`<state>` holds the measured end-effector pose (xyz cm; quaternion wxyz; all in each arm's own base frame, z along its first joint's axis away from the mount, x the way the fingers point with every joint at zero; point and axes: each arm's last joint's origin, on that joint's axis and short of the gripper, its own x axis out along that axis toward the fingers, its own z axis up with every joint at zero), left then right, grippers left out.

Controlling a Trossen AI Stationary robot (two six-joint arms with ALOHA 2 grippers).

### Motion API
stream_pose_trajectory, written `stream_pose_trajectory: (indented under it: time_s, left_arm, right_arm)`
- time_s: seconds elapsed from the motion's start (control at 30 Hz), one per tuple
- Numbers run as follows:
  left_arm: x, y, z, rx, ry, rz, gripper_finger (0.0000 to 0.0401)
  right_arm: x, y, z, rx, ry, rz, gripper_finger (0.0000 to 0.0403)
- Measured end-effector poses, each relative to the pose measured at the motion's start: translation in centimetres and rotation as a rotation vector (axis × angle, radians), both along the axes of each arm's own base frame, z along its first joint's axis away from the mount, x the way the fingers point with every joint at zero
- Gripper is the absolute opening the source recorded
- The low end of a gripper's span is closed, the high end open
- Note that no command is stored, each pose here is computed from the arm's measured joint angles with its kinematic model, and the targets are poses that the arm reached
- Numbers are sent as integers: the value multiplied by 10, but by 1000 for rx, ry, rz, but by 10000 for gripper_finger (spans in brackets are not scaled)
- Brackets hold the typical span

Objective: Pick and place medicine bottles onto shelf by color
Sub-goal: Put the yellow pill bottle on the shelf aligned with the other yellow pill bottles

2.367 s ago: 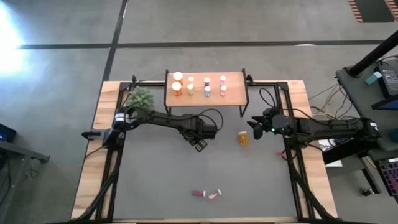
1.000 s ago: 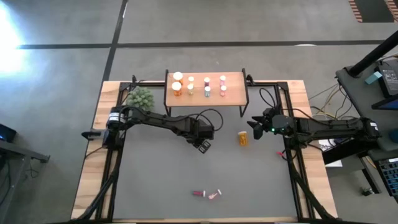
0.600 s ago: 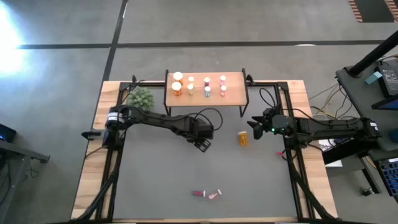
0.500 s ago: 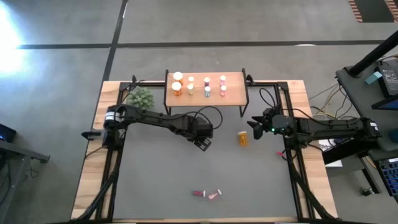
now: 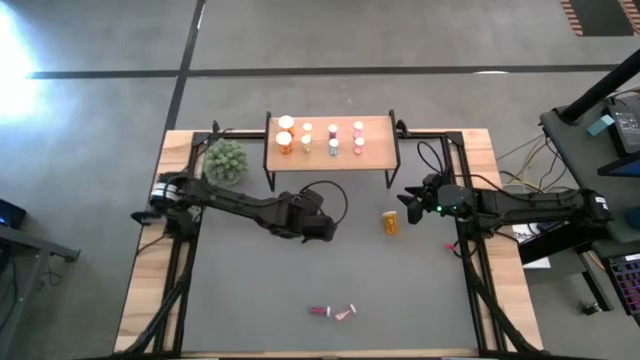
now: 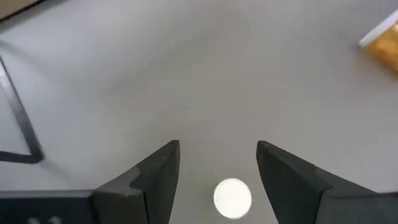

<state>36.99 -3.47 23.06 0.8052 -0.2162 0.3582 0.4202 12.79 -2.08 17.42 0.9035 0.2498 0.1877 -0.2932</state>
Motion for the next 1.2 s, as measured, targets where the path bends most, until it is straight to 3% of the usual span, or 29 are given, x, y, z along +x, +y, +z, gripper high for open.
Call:
stream_pose_trajectory:
  time_s: [0.2, 0.53, 0.63, 0.77, 0.97, 1.2]
  left_arm:
    - [-29, -6, -14, 50, -249, -84, 197]
    - [-97, -11, -45, 206, -628, -417, 197]
    - [-106, -16, -53, 278, -617, -528, 197]
    - [-107, -26, -60, 433, -498, -704, 197]
    - [-99, -29, -73, 471, -490, -699, 197]
    - [-87, -30, -98, 528, -554, -577, 197]
  right_arm:
    - [0, 0, 0, 0, 0, 0, 203]
    - [0, 0, 0, 0, 0, 0, 203]
    - [0, 0, 0, 0, 0, 0, 203]
    - [0, 0, 0, 0, 0, 0, 203]
    - [0, 0, 0, 0, 1, 0, 203]
    - [0, 0, 0, 0, 1, 0, 203]
